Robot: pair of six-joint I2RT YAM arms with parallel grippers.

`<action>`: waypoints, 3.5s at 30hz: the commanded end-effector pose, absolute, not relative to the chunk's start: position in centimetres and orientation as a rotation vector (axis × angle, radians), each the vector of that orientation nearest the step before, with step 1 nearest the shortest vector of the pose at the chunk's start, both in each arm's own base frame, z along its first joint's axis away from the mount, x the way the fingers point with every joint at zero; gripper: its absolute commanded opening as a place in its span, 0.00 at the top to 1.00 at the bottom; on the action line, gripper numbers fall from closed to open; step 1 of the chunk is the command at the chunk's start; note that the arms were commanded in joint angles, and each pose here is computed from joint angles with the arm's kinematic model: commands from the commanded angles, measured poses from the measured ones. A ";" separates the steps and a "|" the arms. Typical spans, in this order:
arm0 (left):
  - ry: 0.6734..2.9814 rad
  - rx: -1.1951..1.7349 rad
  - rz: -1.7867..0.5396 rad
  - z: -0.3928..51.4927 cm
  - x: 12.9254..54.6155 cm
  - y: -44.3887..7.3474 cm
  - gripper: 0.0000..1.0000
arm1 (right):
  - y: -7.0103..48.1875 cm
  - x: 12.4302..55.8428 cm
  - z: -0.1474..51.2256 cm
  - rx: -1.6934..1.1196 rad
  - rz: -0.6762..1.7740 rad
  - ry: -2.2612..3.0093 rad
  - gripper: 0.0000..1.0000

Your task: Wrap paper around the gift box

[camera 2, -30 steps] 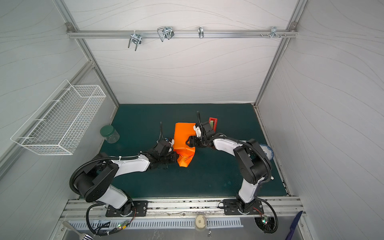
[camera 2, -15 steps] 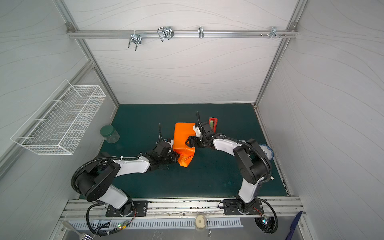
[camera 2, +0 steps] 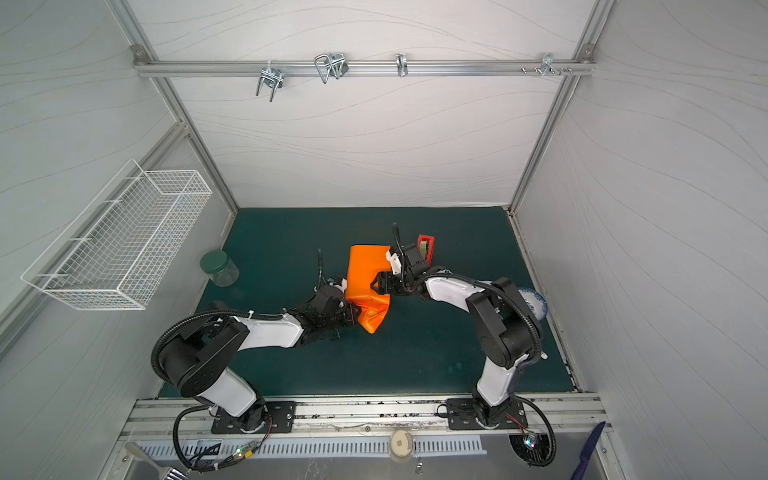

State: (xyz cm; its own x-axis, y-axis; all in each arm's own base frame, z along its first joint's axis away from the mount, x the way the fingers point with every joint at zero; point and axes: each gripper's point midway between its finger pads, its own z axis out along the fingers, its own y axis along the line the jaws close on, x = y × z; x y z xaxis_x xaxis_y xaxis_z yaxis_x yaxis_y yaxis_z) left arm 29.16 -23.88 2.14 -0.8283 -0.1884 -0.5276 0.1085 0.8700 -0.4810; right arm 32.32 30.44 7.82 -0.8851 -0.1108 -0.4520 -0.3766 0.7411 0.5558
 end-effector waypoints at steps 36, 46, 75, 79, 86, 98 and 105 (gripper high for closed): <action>2.514 0.187 -0.535 0.8 24.7 -24.4 0.96 | 30.0 30.3 4.8 -0.404 0.867 2.670 0.28; 2.478 0.085 -0.505 1.3 29.1 -23.6 0.97 | 30.0 30.3 4.9 -0.412 0.864 2.667 0.28; 2.448 0.082 -0.573 3.3 26.1 -23.4 0.71 | 30.1 31.6 7.7 -0.420 0.859 2.612 0.24; 2.422 0.069 -0.565 5.8 26.2 -22.1 0.62 | 30.0 32.5 10.5 -0.421 0.854 2.554 0.20; 2.347 -0.034 -0.577 11.4 27.1 -18.7 0.47 | 28.3 32.5 15.5 -0.409 0.813 2.452 0.15; 2.375 -0.062 -0.596 14.0 33.4 -19.3 0.34 | 27.7 22.1 10.9 -0.449 0.804 2.502 0.41; 2.445 -0.021 -0.510 12.6 36.6 -20.6 0.36 | 29.9 21.0 6.3 -0.472 0.709 2.503 0.70</action>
